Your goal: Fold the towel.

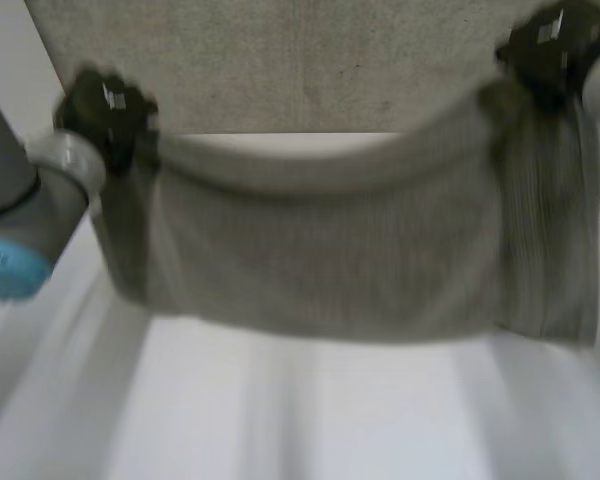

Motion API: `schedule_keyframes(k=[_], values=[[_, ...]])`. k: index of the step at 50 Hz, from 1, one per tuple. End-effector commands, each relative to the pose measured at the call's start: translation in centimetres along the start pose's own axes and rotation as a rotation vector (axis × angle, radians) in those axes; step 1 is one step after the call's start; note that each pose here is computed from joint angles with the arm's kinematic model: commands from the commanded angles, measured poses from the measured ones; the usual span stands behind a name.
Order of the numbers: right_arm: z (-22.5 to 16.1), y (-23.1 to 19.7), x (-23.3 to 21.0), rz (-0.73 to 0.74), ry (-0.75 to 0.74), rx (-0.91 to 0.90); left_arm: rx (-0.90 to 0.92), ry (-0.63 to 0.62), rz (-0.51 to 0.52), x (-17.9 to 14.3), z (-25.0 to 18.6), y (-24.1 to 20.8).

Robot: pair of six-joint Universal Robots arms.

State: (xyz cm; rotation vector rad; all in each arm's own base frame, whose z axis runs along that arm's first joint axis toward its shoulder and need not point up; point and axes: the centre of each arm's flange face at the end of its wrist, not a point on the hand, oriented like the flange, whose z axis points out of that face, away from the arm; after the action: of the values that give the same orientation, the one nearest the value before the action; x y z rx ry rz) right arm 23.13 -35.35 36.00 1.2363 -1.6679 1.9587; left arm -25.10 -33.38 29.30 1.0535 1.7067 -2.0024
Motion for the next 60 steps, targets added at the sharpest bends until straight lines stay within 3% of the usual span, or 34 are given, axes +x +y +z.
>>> schedule_keyframes(k=[1, 2, 5, 10, 14, 18, 24, 31, 35, 43, 51, 57, 60], values=[[3.0, -5.1, 6.3, 0.141, 0.408, 0.345, 0.404, -0.416, -0.253, -9.4, 2.7, -9.1], [2.9, -5.4, 7.5, 0.195, 0.46, 0.408, 0.405, -0.417, -0.254, -9.4, 2.6, -9.1], [1.1, -7.0, 9.1, 0.303, 0.5, 0.523, 0.525, -0.497, -0.384, -11.8, 2.2, -10.7], [1.1, -4.7, 7.3, 0.331, 0.393, 0.455, 0.49, -0.455, -0.411, -10.7, 2.0, -9.9], [1.6, -2.9, 4.4, 0.335, 0.27, 0.409, 0.37, -0.376, -0.404, -7.6, 2.4, -6.5], [2.0, -0.2, 0.0, 0.342, 0.094, 0.35, 0.192, -0.244, -0.397, -2.3, 1.9, -0.8], [0.9, 4.7, -7.2, 0.353, -0.135, 0.204, 0.069, -0.149, -0.387, 1.3, 0.7, 4.2], [-1.1, 9.5, -12.2, 0.306, -0.25, 0.051, -0.008, -0.015, -0.375, 7.0, -3.2, 9.2], [-2.5, 10.4, -13.6, 0.27, -0.292, 0.005, -0.039, 0.044, -0.339, 8.6, -5.4, 10.3], [-7.5, 8.1, -8.4, 0.202, -0.185, -0.02, -0.02, 0.0, -0.231, 5.9, -10.2, 9.2], [-12.9, 6.0, -3.9, 0.241, -0.162, -0.079, 0.033, -0.015, -0.222, 2.4, -13.3, 8.2], [-12.7, 7.0, -3.6, 0.266, -0.203, -0.1, 0.069, 0.051, -0.256, 1.4, -12.7, 7.3], [-10.8, 9.0, -4.4, 0.295, -0.245, -0.119, 0.065, 0.06, -0.287, 1.3, -12.0, 7.5]])
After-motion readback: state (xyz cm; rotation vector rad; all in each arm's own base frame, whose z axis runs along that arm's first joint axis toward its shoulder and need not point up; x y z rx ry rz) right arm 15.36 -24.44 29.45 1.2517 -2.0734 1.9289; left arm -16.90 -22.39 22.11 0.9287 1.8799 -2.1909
